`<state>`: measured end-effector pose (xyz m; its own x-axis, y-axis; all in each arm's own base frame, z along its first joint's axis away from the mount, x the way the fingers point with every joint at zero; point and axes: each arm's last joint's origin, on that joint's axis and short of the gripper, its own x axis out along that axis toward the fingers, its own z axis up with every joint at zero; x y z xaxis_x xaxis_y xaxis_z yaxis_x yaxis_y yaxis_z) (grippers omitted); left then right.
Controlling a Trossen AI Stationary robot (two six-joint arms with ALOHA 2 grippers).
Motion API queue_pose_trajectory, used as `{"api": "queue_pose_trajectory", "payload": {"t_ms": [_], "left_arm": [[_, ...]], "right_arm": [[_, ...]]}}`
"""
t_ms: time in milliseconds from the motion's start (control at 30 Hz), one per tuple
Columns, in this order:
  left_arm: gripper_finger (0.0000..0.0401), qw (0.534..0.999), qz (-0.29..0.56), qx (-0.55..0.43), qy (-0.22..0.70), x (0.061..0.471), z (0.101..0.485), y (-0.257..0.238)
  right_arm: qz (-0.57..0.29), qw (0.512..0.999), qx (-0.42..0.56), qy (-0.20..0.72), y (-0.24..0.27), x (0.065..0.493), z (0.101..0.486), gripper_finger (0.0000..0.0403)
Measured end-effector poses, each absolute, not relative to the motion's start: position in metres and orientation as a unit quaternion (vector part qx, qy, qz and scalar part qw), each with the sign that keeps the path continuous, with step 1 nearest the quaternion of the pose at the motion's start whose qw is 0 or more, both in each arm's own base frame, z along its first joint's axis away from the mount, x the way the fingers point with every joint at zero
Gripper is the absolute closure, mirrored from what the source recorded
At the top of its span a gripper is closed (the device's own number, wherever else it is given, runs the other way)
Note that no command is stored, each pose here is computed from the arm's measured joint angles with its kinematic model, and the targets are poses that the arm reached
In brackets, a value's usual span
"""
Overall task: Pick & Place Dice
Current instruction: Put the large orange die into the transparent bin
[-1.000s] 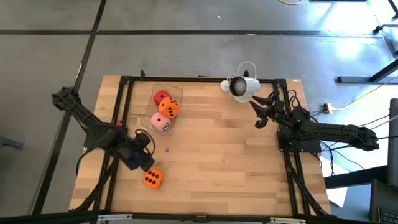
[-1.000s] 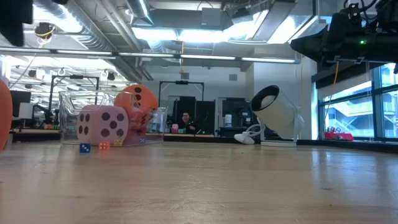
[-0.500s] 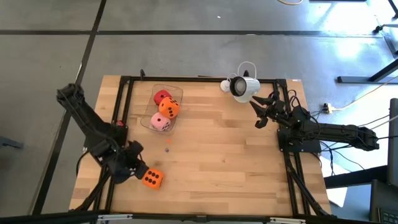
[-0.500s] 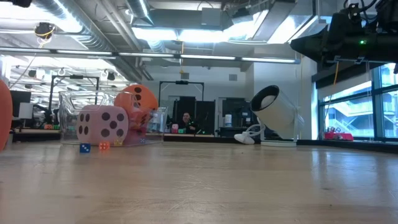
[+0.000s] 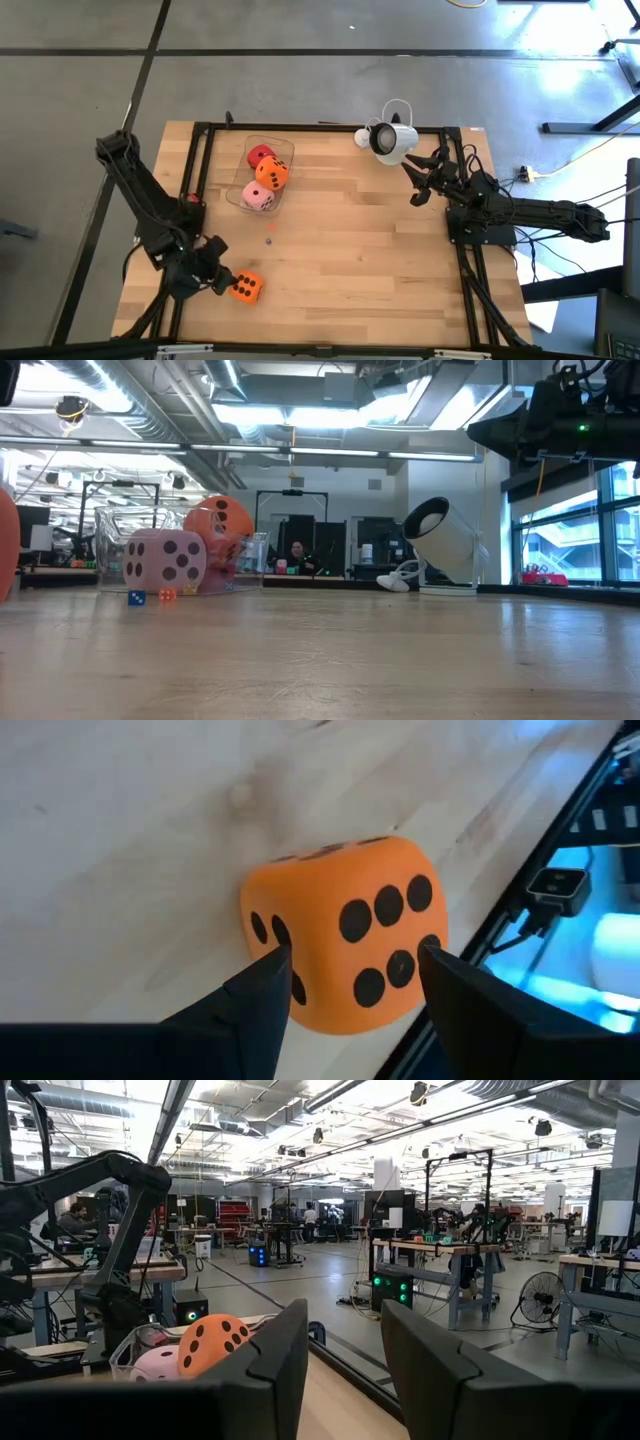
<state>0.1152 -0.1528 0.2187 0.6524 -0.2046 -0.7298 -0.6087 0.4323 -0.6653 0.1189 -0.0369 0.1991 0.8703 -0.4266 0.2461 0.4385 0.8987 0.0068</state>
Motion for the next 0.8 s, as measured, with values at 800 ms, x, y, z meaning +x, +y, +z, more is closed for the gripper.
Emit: {"api": "queue_pose_trajectory", "payload": {"t_ms": [800], "left_arm": [[0.0186,0.728,0.089,-0.569,0.373,0.108,0.177,-0.153]], "right_arm": [[-0.224,0.967,-0.025,-0.121,-0.037,0.119,0.199,0.0273]]}}
